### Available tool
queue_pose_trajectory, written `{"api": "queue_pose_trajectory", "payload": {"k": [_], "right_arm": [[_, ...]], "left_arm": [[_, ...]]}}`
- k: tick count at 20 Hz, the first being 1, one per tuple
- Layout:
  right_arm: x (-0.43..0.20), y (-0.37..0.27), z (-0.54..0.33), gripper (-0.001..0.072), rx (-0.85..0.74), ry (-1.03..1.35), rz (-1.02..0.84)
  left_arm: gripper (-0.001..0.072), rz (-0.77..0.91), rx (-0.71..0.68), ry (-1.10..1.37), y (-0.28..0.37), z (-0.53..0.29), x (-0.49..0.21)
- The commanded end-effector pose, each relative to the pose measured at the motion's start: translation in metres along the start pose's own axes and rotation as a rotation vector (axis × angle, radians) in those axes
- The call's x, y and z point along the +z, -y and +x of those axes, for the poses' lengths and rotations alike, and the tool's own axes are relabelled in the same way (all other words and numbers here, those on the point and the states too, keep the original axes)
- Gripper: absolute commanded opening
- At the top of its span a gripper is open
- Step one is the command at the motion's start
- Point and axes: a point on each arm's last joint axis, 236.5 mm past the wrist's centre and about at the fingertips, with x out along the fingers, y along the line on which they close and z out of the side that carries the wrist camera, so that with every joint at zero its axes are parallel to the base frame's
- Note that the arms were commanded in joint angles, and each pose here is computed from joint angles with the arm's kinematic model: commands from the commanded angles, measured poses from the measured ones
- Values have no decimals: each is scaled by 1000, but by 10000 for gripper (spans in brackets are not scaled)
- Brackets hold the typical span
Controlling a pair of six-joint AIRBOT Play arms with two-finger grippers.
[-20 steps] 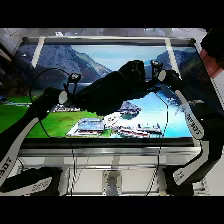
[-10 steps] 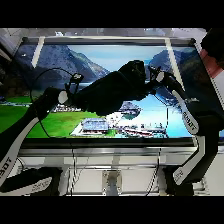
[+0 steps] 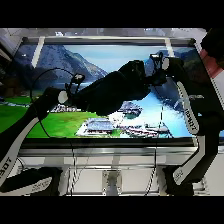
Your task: Fold the clothes and pants, and hang the long-sleeved shirts on hangers.
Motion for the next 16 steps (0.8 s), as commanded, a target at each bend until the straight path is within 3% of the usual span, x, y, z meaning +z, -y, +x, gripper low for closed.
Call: {"api": "queue_pose_trajectory", "payload": {"k": [1, 11, 13, 16], "right_arm": [[-19, 16, 11, 526, -46, -83, 31], [-13, -24, 58, 495, 50, -61, 117], [-22, -26, 69, 393, 52, -99, 138], [-22, -27, 70, 107, 58, -104, 141]], "left_arm": [[577, 30, -1, -5, 0, 0, -1], [577, 66, -2, -8, 0, 0, -2], [577, 66, -1, -8, 0, 0, -2], [577, 66, -1, -8, 0, 0, -2]]}}
